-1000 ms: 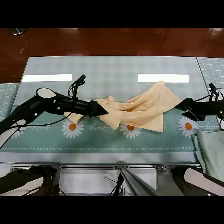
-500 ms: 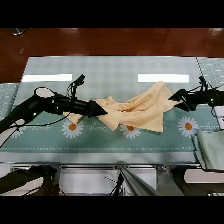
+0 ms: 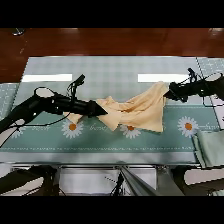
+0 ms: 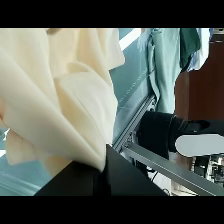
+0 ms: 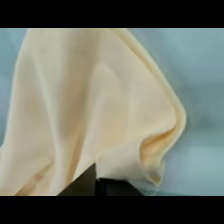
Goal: Fold the shirts.
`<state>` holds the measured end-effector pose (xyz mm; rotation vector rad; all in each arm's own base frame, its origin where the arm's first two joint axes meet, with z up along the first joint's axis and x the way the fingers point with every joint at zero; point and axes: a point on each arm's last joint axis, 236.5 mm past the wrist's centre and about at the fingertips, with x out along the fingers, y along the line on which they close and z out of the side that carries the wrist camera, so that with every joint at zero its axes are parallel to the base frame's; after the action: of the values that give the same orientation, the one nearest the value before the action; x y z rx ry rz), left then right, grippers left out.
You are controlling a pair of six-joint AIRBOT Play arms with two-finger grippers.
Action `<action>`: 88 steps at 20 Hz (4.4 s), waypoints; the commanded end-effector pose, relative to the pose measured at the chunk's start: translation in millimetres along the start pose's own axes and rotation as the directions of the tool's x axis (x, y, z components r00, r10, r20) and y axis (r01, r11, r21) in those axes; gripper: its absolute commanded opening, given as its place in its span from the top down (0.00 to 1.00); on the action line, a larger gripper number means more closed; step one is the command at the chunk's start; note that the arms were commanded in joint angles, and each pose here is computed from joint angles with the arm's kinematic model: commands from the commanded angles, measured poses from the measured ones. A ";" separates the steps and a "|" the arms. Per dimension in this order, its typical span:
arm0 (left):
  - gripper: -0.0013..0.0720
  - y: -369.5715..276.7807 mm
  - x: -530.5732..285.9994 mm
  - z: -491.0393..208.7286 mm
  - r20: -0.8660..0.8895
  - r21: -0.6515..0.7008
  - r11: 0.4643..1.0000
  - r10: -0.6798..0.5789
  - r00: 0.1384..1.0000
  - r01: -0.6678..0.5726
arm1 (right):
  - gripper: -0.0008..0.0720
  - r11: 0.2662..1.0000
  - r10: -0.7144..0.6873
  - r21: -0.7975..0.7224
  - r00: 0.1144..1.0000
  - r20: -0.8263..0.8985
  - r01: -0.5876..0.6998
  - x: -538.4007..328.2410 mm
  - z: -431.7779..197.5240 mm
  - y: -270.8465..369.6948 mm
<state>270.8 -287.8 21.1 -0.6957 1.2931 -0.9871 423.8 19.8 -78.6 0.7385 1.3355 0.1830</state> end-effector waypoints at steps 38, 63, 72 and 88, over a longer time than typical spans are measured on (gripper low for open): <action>0.95 -73.7 -200.1 74.4 0.558 0.083 0.857 0.383 0.736 -0.509 | 0.96 0.793 0.171 -0.559 0.792 0.586 0.242 -306.8 -80.5 202.6; 0.02 123.7 -200.5 3.7 -0.066 -0.315 0.823 0.477 0.876 -0.472 | 0.13 0.991 -0.108 -0.059 0.979 0.172 0.120 -161.7 30.2 -5.4; 0.02 150.2 -146.2 -98.3 0.151 -0.569 0.784 0.394 0.906 -0.246 | 0.13 0.987 0.123 0.058 0.939 0.322 -0.149 -107.3 -99.8 12.8; 0.02 154.8 -97.7 -106.2 0.276 -0.563 0.820 0.298 0.914 -0.098 | 0.13 0.982 0.174 0.028 0.945 0.275 -0.189 -103.6 -114.5 28.8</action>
<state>189.5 -107.3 -88.0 -1.0261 1.3867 -0.2468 298.8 26.8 15.5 0.8963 1.0144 0.1743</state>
